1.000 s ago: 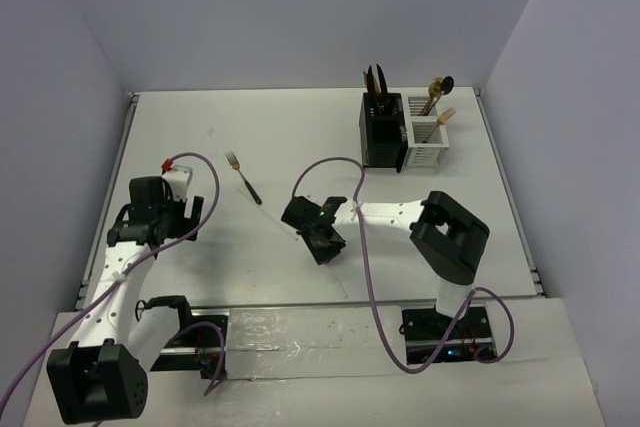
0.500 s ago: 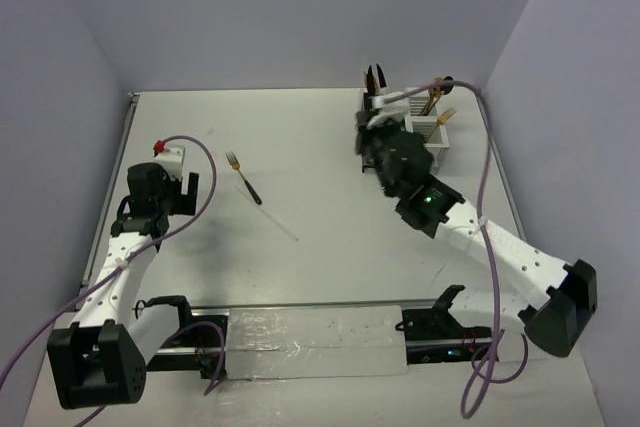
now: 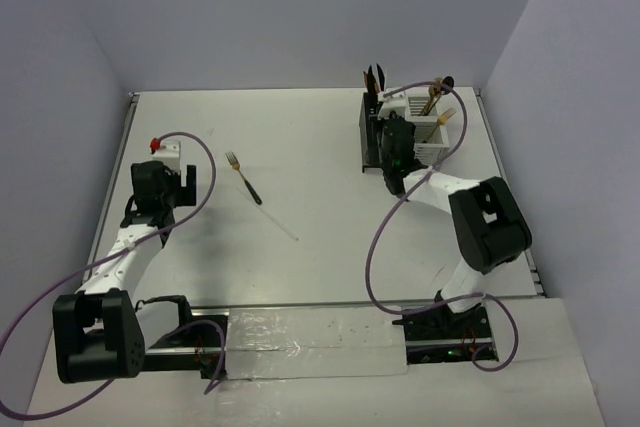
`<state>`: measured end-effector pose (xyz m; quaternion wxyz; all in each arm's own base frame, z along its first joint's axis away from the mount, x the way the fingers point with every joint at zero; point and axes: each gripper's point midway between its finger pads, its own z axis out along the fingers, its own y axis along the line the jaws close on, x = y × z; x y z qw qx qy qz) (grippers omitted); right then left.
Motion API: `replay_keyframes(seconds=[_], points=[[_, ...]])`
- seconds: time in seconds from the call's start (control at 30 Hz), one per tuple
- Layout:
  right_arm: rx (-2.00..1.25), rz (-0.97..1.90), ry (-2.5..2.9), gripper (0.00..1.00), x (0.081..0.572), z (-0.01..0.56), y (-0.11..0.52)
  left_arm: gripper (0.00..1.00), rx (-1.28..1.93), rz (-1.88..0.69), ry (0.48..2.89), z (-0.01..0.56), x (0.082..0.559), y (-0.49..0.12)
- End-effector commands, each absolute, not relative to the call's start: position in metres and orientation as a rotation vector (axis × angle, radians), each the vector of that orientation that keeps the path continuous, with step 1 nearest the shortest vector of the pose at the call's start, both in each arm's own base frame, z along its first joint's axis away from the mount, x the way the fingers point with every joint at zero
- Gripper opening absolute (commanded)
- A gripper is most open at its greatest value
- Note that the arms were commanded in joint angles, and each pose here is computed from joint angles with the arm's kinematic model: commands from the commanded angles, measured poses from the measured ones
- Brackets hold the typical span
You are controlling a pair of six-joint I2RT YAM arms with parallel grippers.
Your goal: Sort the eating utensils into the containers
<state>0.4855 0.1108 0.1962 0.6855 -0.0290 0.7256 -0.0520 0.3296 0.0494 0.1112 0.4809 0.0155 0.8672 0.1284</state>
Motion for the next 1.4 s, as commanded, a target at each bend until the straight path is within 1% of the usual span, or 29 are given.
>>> replay_keyframes(seconds=[0.0, 0.17, 0.2, 0.23, 0.3, 0.33, 0.37, 0.4, 0.47, 0.5, 0.53, 0.57, 0.6, 0.63, 0.67, 0.73, 0.77, 0.83, 0.87, 0.93, 0.97, 1.1, 1.27, 1.37], points=[[0.013, -0.117, 1.497, 0.0, 0.503, 0.231, 0.105, 0.99, 0.006, 0.3, 2.033, 0.131, 0.341, 0.05], [-0.074, -0.042, 1.63, 0.0, 0.492, 0.199, 0.119, 0.99, 0.01, 0.308, 2.052, 0.128, 0.339, 0.051], [-0.09, -0.015, 1.63, 0.02, 0.487, 0.207, 0.123, 0.99, 0.023, 0.292, 2.056, 0.127, 0.34, 0.048], [-0.099, -0.02, 1.67, 0.25, 0.483, 0.203, 0.122, 0.99, 0.035, 0.284, 2.064, 0.126, 0.339, 0.047], [-0.065, -0.005, 1.666, 0.53, 0.474, 0.222, 0.118, 0.99, 0.049, 0.268, 2.065, 0.125, 0.338, 0.044], [-0.044, -0.012, 1.668, 0.64, 0.47, 0.229, 0.114, 0.99, 0.059, 0.257, 2.067, 0.125, 0.337, 0.042], [-0.025, 0.003, 1.665, 0.81, 0.46, 0.25, 0.111, 0.99, 0.061, 0.256, 2.068, 0.124, 0.336, 0.041], [0.006, 0.04, 1.674, 0.87, 0.454, 0.258, 0.112, 0.99, 0.062, 0.254, 2.065, 0.125, 0.336, 0.041], [-0.042, 0.111, 1.743, 0.91, 0.436, 0.274, 0.123, 0.99, 0.07, 0.261, 2.07, 0.122, 0.333, 0.041], [-0.062, 0.172, 1.755, 0.91, 0.422, 0.289, 0.14, 0.99, 0.072, 0.267, 2.062, 0.123, 0.333, 0.042], [-0.097, 0.202, 1.789, 0.91, 0.413, 0.291, 0.154, 0.99, 0.076, 0.274, 2.059, 0.123, 0.333, 0.043], [-0.174, 0.226, 1.89, 0.91, 0.4, 0.283, 0.172, 0.99, 0.074, 0.281, 2.061, 0.121, 0.331, 0.044], [-0.295, 0.283, 1.947, 0.91, 0.381, 0.274, 0.209, 0.99, 0.072, 0.285, 2.054, 0.123, 0.331, 0.045], [-0.392, 0.303, 2.027, 0.91, 0.366, 0.269, 0.228, 0.99, 0.071, 0.284, 2.055, 0.123, 0.33, 0.045], [-0.535, 0.377, 2.134, 0.91, 0.357, 0.233, 0.26, 0.99, 0.071, 0.28, 2.054, 0.123, 0.329, 0.044], [-0.708, 0.441, 2.233, 0.91, 0.33, 0.203, 0.304, 0.99, 0.077, 0.274, 2.041, 0.126, 0.328, 0.043], [-0.772, 0.425, 2.311, 0.91, 0.329, 0.177, 0.32, 0.99, 0.078, 0.274, 2.043, 0.124, 0.327, 0.043], [-0.865, 0.388, 2.353, 0.91, 0.318, 0.167, 0.346, 0.99, 0.079, 0.273, 2.036, 0.126, 0.326, 0.043], [-0.914, 0.348, 2.409, 0.91, 0.315, 0.14, 0.356, 0.99, 0.078, 0.275, 2.037, 0.126, 0.326, 0.043], [-0.981, 0.353, 2.402, 0.91, 0.304, 0.135, 0.383, 0.99, 0.082, 0.265, 2.035, 0.127, 0.326, 0.041], [-1.0, 0.315, 2.425, 0.91, 0.304, 0.116, 0.39, 0.99, 0.085, 0.263, 2.036, 0.127, 0.325, 0.041], [-1.05, 0.315, 2.456, 0.91, 0.293, 0.088, 0.417, 0.99, 0.093, 0.249, 2.049, 0.124, 0.325, 0.039], [-1.057, 0.236, 2.555, 0.9, 0.295, 0.033, 0.416, 0.99, 0.1, 0.236, 2.059, 0.123, 0.326, 0.037], [-1.086, 0.19, 2.634, 0.76, 0.283, 0.007, 0.411, 0.99, 0.1, 0.238, 2.046, 0.125, 0.326, 0.037]])
